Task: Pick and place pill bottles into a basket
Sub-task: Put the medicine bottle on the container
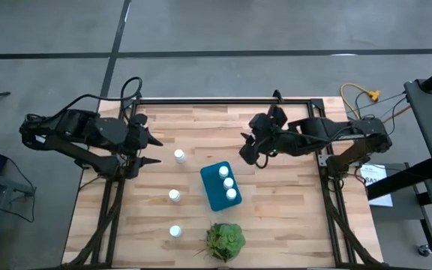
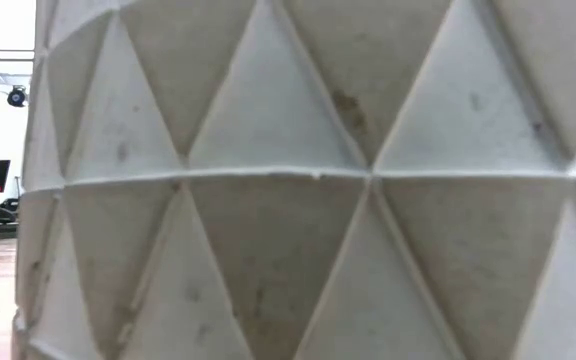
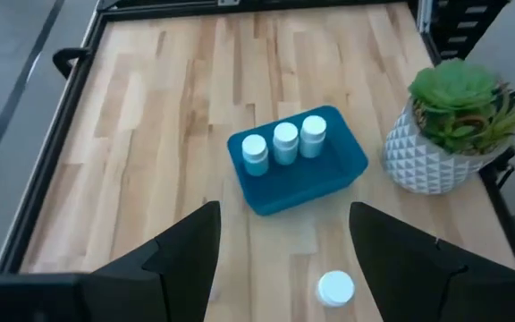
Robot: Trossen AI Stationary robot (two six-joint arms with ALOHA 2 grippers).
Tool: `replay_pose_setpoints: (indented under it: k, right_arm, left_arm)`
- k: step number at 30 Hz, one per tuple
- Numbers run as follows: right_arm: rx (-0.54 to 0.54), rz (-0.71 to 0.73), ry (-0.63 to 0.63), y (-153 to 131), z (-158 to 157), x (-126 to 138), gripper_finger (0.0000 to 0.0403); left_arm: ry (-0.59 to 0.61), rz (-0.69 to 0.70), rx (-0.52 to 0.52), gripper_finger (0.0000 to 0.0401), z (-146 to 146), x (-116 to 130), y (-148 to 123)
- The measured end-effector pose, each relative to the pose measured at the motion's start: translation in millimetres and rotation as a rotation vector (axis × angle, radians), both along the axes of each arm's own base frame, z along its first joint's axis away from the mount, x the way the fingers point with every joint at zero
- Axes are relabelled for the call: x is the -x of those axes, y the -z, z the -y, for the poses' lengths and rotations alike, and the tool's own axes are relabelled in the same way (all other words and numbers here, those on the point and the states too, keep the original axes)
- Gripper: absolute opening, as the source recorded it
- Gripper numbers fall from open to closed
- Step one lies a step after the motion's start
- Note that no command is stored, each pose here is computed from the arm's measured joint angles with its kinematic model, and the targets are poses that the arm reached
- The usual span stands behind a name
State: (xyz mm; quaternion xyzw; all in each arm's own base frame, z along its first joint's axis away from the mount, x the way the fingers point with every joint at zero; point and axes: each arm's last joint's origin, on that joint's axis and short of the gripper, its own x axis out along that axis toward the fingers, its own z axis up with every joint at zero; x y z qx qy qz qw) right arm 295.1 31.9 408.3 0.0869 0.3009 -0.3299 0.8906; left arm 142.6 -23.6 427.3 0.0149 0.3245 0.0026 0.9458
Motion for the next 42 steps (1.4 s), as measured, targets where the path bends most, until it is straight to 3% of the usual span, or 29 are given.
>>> replay_pose_setpoints:
  k: [6,16,25,33,42]
  right_arm:
    - [0.022,0.026,0.016,-7.7,2.1,8.5,0.0179]
    - [0.022,0.028,0.016,-8.5,2.3,9.6,0.0176]
    - [0.017,0.03,0.016,-8.5,2.0,9.6,0.0173]
    - [0.018,0.03,0.015,-8.5,2.0,9.6,0.0172]
    - [0.017,0.03,0.016,-8.4,2.2,9.4,0.0169]
  left_arm:
    - [-0.015,-0.034,-0.032,0.0238,-5.7,1.1,2.5]
    - [0.018,-0.108,-0.116,0.0316,-10.7,-13.5,14.3]
    - [0.048,-0.32,-0.097,0.032,-13.6,-21.0,69.6]
    - [0.006,-0.322,-0.071,0.032,-26.7,-27.8,102.7]
    - [0.022,-0.42,0.013,0.032,-54.2,-46.6,137.1]
